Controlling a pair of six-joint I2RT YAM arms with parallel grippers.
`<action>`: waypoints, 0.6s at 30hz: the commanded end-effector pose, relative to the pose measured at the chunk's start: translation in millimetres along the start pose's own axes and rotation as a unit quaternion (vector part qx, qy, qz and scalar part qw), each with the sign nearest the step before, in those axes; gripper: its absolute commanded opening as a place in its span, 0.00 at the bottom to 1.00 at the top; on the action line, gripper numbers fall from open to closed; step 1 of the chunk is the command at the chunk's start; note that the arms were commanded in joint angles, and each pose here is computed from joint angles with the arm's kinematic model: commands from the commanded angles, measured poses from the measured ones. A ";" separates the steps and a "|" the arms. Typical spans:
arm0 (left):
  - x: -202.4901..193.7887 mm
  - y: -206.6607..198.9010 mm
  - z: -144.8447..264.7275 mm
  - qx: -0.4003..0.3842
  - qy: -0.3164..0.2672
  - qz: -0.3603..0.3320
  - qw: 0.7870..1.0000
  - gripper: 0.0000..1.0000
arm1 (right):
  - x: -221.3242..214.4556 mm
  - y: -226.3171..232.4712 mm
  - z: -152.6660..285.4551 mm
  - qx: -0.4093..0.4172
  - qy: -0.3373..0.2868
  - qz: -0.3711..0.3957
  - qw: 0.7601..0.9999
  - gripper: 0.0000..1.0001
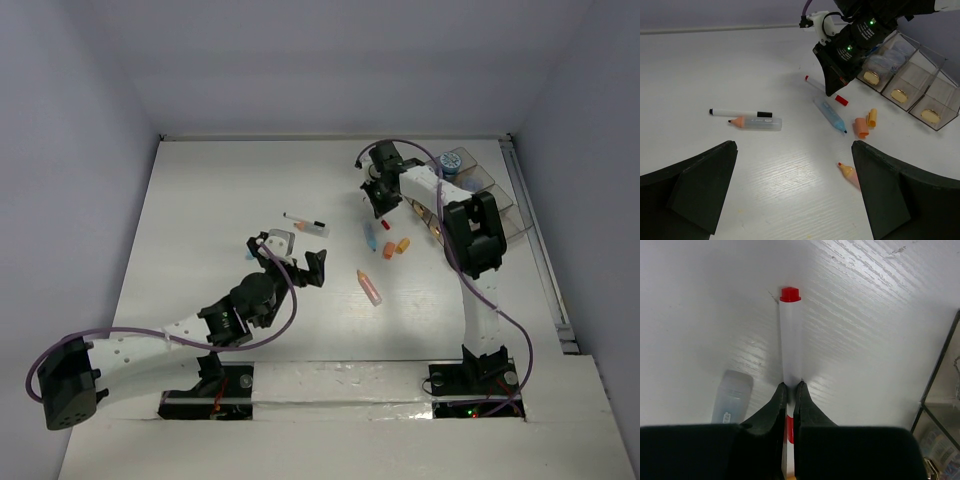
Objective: Sort the stationery into containers
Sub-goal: Pick up the pen from the center of the board.
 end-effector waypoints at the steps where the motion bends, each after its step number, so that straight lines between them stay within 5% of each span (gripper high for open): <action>1: 6.1 -2.0 -2.5 0.000 -0.017 0.010 1.000 0.99 | 3.3 -3.0 -8.8 -0.029 -0.029 -0.003 0.999 0.00; 8: 9.3 0.2 0.9 -0.003 -0.028 0.020 0.999 0.99 | 45.8 2.3 58.7 -0.018 -0.168 -0.040 0.985 0.00; 18: 11.4 1.6 3.5 -0.005 -0.034 0.028 0.999 0.99 | 37.1 -11.4 156.2 -0.032 -0.354 -0.203 0.913 0.00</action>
Point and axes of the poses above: each gripper's point midway between its finger pads, its own z axis back along the fingers, its own y axis along the line the jaws close on, x = y × z, the point moved 9 cm from there along z, back along the fingers, and after that the axes turned 7 degrees about -z, right-handed, at the moved point
